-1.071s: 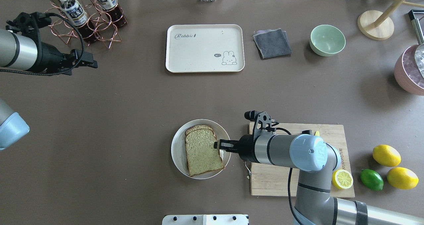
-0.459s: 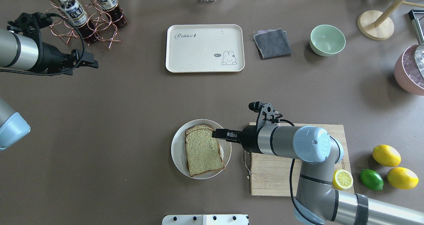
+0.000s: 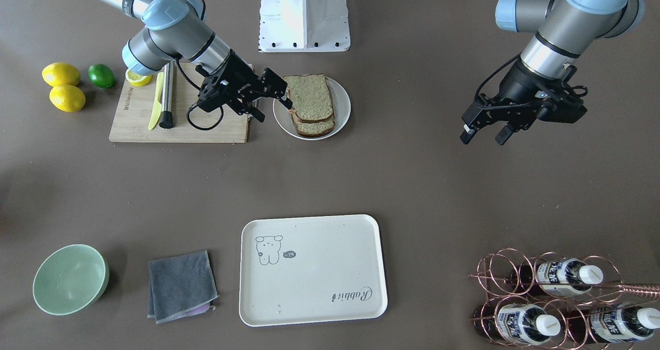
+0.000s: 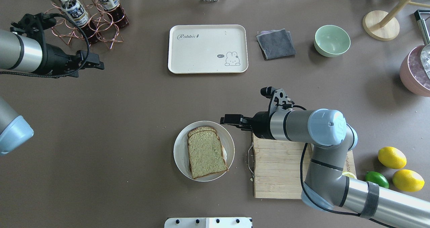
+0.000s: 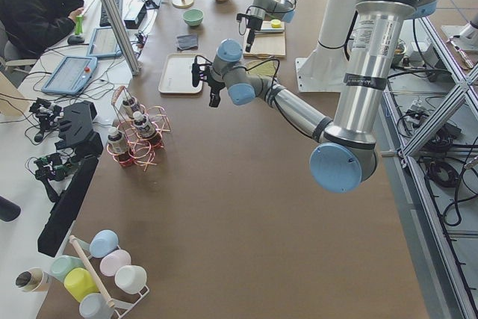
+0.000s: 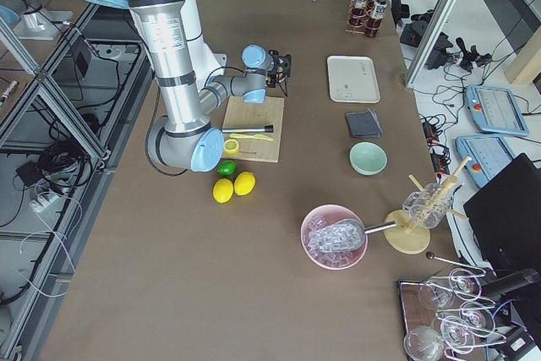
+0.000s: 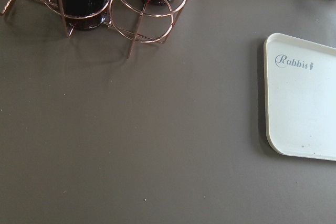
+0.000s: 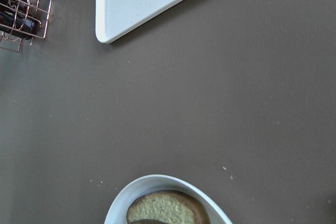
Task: Make sandwich and place on tray
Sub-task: 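Move the left gripper toward the plate while the right arm withdraws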
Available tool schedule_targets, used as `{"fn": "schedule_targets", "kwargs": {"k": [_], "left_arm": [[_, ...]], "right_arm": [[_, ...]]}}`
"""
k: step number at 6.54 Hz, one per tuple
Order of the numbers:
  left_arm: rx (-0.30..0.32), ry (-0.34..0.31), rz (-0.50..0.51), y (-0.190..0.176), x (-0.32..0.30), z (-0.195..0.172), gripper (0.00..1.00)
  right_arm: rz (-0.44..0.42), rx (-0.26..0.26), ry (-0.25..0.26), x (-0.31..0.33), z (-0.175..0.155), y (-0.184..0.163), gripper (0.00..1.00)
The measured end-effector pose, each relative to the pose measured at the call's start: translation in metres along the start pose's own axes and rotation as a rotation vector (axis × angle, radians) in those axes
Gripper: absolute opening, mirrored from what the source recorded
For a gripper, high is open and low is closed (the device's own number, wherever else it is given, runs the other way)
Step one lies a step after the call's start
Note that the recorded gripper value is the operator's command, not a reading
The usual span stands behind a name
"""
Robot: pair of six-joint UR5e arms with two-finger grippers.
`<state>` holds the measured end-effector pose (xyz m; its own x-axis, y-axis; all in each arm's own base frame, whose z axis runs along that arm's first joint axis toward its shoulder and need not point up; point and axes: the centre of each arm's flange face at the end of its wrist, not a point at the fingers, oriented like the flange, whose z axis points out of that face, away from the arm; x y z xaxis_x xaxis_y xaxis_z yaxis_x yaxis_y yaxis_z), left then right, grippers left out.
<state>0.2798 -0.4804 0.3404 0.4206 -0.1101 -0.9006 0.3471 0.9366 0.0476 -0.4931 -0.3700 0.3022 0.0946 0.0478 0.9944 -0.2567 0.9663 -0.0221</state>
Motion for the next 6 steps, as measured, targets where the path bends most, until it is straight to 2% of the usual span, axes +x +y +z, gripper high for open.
{"fn": "schedule_targets", "kwargs": {"k": [3, 6], "left_arm": [[0.013, 0.066, -0.053, 0.065, 0.044, 0.034, 0.97], [0.046, 0.074, -0.101, 0.128, 0.070, 0.063, 0.97]], "right_arm": [[0.039, -0.046, 0.023, 0.020, -0.057, -0.085, 0.99], [0.057, -0.030, 0.026, 0.028, -0.079, -0.110, 0.99]]}}
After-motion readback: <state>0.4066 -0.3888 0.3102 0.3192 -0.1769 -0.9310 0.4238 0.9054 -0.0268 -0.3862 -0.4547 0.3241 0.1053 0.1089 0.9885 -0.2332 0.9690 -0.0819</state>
